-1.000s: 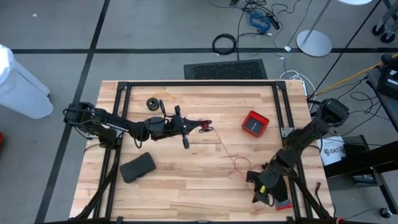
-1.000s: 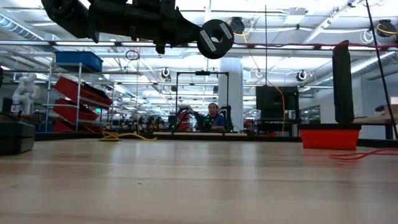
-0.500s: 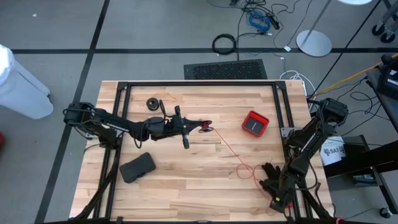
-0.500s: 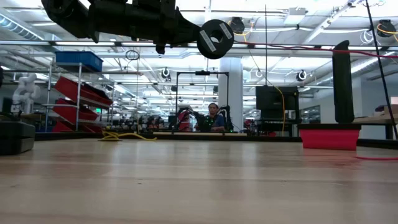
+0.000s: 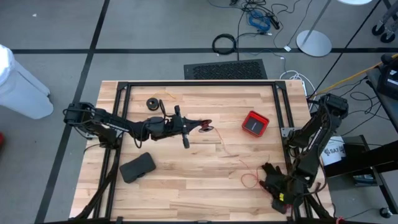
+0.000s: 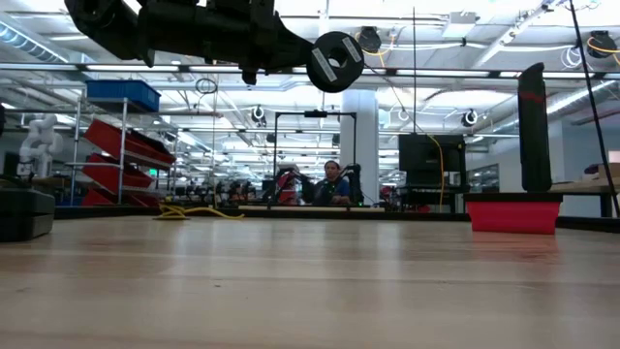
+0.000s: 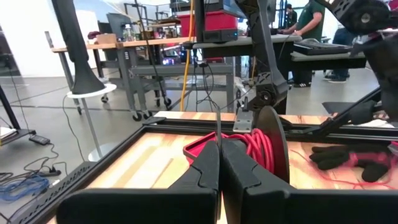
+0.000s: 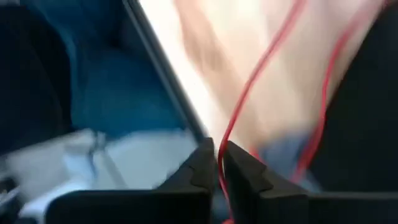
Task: Coil cords
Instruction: Coil the red wire onto the black spool
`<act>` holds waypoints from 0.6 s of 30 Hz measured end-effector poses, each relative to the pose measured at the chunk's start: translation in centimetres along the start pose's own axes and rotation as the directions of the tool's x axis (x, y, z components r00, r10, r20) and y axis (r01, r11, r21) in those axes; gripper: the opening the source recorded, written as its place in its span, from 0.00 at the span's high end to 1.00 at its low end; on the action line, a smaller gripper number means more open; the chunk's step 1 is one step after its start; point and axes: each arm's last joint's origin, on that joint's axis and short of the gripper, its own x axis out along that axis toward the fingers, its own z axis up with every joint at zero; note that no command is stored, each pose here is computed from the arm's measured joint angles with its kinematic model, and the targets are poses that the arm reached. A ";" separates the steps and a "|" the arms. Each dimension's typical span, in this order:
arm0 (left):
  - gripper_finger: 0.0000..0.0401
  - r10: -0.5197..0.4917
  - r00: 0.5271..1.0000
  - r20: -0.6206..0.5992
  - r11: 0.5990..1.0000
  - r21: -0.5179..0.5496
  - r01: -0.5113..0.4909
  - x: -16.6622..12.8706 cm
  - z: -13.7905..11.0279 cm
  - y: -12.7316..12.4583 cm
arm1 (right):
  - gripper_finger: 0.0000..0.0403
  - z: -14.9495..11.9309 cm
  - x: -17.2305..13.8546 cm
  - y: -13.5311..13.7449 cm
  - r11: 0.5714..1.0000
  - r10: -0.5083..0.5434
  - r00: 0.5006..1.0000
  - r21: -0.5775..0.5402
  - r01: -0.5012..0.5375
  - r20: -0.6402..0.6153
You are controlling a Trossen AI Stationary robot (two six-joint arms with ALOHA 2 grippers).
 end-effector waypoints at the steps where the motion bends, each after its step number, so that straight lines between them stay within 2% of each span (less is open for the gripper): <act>1: 1.00 -0.001 1.000 0.000 1.000 0.000 0.001 0.0 0.0 0.0 | 0.91 0.3 -0.2 0.1 1.000 -0.003 0.998 -0.023 0.005 0.067; 5: 1.00 -0.001 1.000 0.000 1.000 0.000 0.001 0.0 0.0 0.0 | 0.77 1.5 -1.0 -0.1 0.993 -0.027 0.961 -0.100 0.057 0.276; 10: 1.00 -0.002 1.000 -0.001 1.000 0.000 0.002 0.0 0.0 0.0 | 0.59 3.1 -1.5 -0.2 0.970 -0.043 0.875 -0.190 0.152 0.482; 13: 1.00 -0.001 1.000 -0.001 1.000 -0.001 0.001 0.0 0.0 0.0 | 0.52 4.2 -1.8 -0.5 0.949 -0.077 0.821 -0.211 0.235 0.566; 15: 1.00 -0.001 1.000 -0.001 1.000 0.000 0.001 0.0 0.0 0.0 | 0.51 5.0 -2.0 -0.6 0.931 -0.095 0.759 -0.212 0.297 0.644; 18: 1.00 -0.002 1.000 -0.001 1.000 -0.002 0.002 0.0 0.0 0.0 | 0.51 6.7 -2.4 -0.8 0.893 -0.126 0.619 -0.183 0.411 0.775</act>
